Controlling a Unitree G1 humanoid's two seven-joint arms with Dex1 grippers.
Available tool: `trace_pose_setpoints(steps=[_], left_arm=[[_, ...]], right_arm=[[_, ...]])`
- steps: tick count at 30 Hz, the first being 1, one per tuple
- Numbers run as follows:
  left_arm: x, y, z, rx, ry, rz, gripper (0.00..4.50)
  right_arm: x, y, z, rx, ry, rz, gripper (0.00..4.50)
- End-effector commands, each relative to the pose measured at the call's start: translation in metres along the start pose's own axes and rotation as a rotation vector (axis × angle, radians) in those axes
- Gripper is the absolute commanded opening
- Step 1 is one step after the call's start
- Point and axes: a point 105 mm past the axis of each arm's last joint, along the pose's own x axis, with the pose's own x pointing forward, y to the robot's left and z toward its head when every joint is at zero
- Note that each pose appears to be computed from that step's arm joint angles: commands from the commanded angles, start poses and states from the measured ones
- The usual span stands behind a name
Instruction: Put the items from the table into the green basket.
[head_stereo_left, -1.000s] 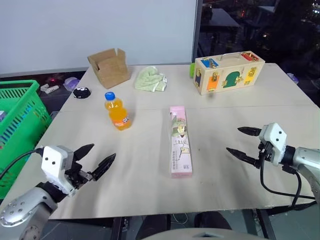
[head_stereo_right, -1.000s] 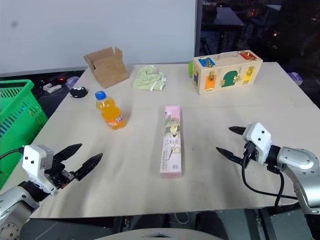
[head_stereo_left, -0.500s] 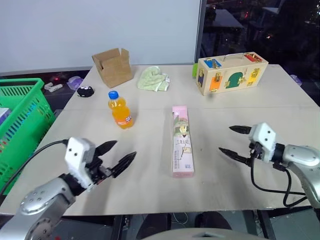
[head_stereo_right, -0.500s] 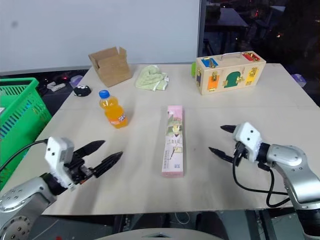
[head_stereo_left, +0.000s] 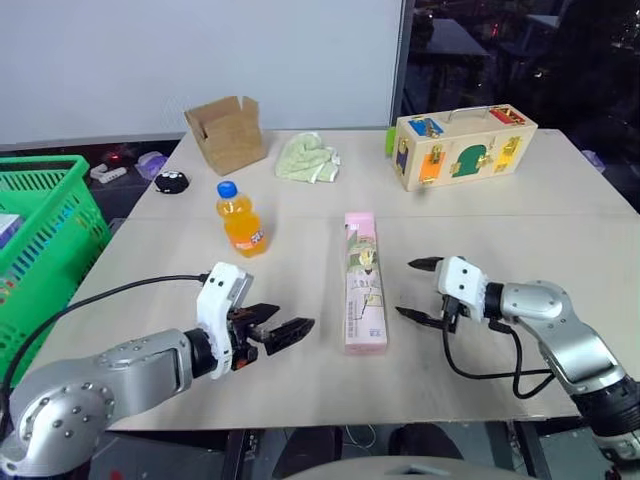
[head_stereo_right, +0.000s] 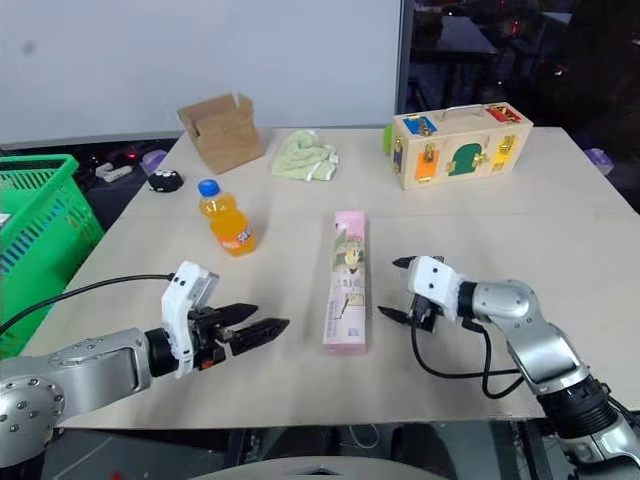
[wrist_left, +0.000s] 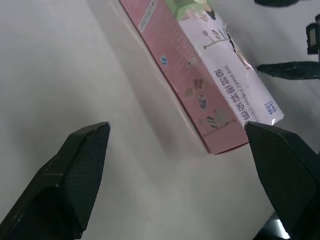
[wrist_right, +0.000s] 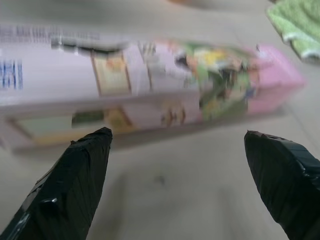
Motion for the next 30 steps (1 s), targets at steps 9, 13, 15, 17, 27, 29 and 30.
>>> trace_pose_setpoints(steps=[9, 13, 15, 17, 27, 29, 30], left_arm=[[0.041, -0.019, 0.029, -0.128, 0.149, -0.08, 4.47], [0.059, -0.026, 0.041, -0.146, 0.195, -0.097, 4.47], [0.068, -0.028, 0.048, -0.134, 0.209, -0.091, 4.47], [0.076, -0.029, 0.053, -0.117, 0.23, -0.068, 4.47], [0.105, -0.028, 0.064, 0.012, 0.422, 0.074, 4.47], [0.111, -0.024, 0.065, 0.008, 0.445, 0.135, 4.47], [0.114, -0.021, 0.065, 0.006, 0.457, 0.166, 4.47]], right_arm=[[-0.032, 0.004, 0.0, 0.022, 0.007, 0.004, 4.5], [-0.037, 0.003, 0.001, 0.027, 0.009, -0.031, 4.5], [-0.041, 0.003, 0.0, 0.029, 0.013, -0.054, 4.5], [-0.044, 0.003, 0.0, 0.033, 0.019, -0.073, 4.5], [-0.053, 0.009, -0.002, 0.061, 0.028, -0.14, 4.5], [-0.056, 0.016, 0.001, 0.071, 0.016, -0.121, 4.5], [-0.059, 0.021, 0.002, 0.074, 0.011, -0.103, 4.5]])
